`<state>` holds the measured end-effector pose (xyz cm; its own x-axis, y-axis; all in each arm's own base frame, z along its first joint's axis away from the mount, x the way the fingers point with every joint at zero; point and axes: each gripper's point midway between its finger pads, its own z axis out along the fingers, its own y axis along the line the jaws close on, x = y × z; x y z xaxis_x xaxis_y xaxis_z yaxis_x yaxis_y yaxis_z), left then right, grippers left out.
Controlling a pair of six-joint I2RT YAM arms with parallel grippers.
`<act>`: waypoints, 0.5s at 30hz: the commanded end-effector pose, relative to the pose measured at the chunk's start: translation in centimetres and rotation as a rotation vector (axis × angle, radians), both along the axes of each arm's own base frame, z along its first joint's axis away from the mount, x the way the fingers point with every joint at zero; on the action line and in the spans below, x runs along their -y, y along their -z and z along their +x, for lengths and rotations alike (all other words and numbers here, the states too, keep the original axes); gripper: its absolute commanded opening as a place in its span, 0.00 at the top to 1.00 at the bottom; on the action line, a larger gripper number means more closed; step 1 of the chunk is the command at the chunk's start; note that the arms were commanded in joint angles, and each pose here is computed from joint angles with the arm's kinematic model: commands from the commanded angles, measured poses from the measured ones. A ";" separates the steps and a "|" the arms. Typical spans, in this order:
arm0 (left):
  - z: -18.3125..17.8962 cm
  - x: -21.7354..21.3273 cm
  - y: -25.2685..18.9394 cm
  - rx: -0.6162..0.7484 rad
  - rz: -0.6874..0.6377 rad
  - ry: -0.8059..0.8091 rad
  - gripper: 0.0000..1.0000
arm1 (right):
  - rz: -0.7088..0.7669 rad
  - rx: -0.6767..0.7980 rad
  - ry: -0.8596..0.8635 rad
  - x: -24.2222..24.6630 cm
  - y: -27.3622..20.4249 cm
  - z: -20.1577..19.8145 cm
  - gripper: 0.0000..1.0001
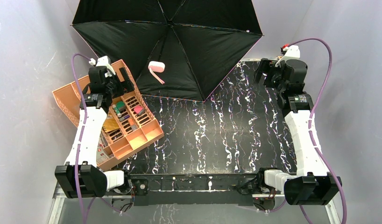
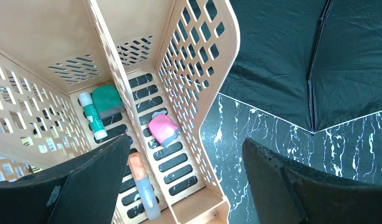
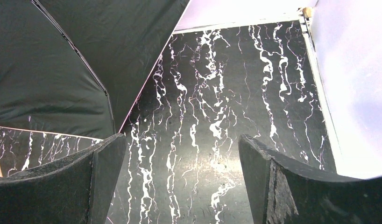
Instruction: Put away the umbrella
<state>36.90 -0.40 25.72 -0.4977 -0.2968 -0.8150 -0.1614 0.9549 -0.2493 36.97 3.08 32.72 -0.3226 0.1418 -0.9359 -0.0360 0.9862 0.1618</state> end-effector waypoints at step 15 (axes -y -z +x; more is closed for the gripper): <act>0.6 0.0 -1.5 0.034 -0.005 0.003 0.09 | 0.273 0.102 -0.194 -5.0 -2.9 0.1 0.01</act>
<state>37.27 -0.38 25.35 -0.5073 -0.2991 -0.8082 -0.1654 0.9542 -0.2493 36.90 5.42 33.13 -0.3105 0.2037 -0.9285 -0.1357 0.9573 0.2554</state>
